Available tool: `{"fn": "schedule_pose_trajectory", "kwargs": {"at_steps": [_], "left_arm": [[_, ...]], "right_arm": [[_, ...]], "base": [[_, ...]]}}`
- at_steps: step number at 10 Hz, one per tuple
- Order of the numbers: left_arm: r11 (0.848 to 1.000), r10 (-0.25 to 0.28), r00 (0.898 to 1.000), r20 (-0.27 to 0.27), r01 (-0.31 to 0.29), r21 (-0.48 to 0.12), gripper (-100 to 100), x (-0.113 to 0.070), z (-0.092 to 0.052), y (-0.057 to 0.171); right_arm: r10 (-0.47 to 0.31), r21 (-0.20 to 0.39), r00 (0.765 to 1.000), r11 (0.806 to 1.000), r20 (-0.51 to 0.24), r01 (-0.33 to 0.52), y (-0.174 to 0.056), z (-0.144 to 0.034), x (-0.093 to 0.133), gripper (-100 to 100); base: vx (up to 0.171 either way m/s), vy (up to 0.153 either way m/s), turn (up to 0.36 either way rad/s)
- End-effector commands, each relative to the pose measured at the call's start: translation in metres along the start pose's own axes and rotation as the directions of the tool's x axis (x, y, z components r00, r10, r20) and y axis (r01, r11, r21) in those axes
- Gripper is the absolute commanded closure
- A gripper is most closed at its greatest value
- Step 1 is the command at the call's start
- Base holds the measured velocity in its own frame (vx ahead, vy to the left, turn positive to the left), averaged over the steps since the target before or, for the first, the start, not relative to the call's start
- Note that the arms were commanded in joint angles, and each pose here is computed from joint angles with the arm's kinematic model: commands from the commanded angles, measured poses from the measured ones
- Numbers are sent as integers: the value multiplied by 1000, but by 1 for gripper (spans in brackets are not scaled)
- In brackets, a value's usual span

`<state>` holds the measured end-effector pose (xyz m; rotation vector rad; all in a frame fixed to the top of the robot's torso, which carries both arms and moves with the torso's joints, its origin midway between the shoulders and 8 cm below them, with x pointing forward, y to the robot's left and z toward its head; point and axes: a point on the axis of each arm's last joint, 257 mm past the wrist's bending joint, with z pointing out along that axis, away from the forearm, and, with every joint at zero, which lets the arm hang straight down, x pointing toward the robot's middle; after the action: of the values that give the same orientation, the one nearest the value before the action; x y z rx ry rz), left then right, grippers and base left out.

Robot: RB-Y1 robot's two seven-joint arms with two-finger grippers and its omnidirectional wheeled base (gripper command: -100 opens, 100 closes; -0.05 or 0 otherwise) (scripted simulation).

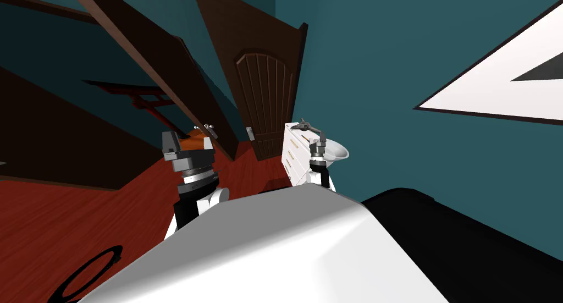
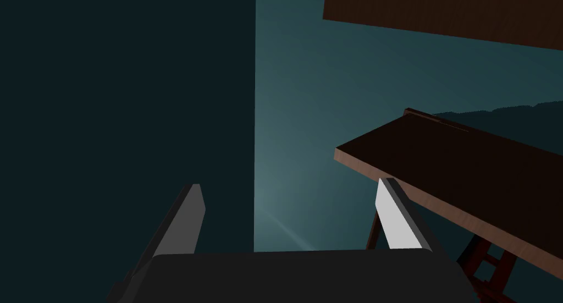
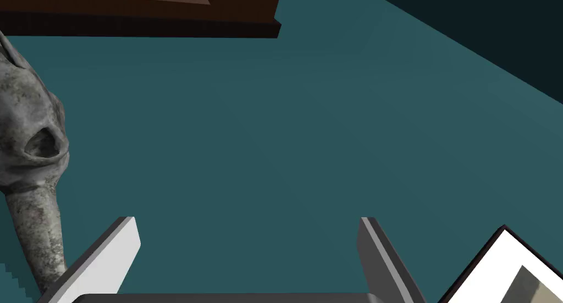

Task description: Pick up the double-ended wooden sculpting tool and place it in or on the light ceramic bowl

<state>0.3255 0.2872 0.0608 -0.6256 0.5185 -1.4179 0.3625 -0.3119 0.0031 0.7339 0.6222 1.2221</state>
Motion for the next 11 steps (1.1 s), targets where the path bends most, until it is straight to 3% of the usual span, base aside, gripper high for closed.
{"fn": "schedule_pose_trajectory", "kwargs": {"at_steps": [1,7,11], "left_arm": [[1000,0,1000,0,0,0,0,0,0,0],[1000,0,1000,0,0,0,0,0,0,0],[1000,0,1000,0,0,0,0,0,0,0]], "right_arm": [[-1,5,999,1000,-32,1,-2,2,6,-100],[64,101,983,994,-175,-47,-34,22,45,-100],[108,175,971,982,-212,-71,-57,34,61,-100]], "base": [[-8,24,46],[-26,65,99],[-17,42,57]]}}
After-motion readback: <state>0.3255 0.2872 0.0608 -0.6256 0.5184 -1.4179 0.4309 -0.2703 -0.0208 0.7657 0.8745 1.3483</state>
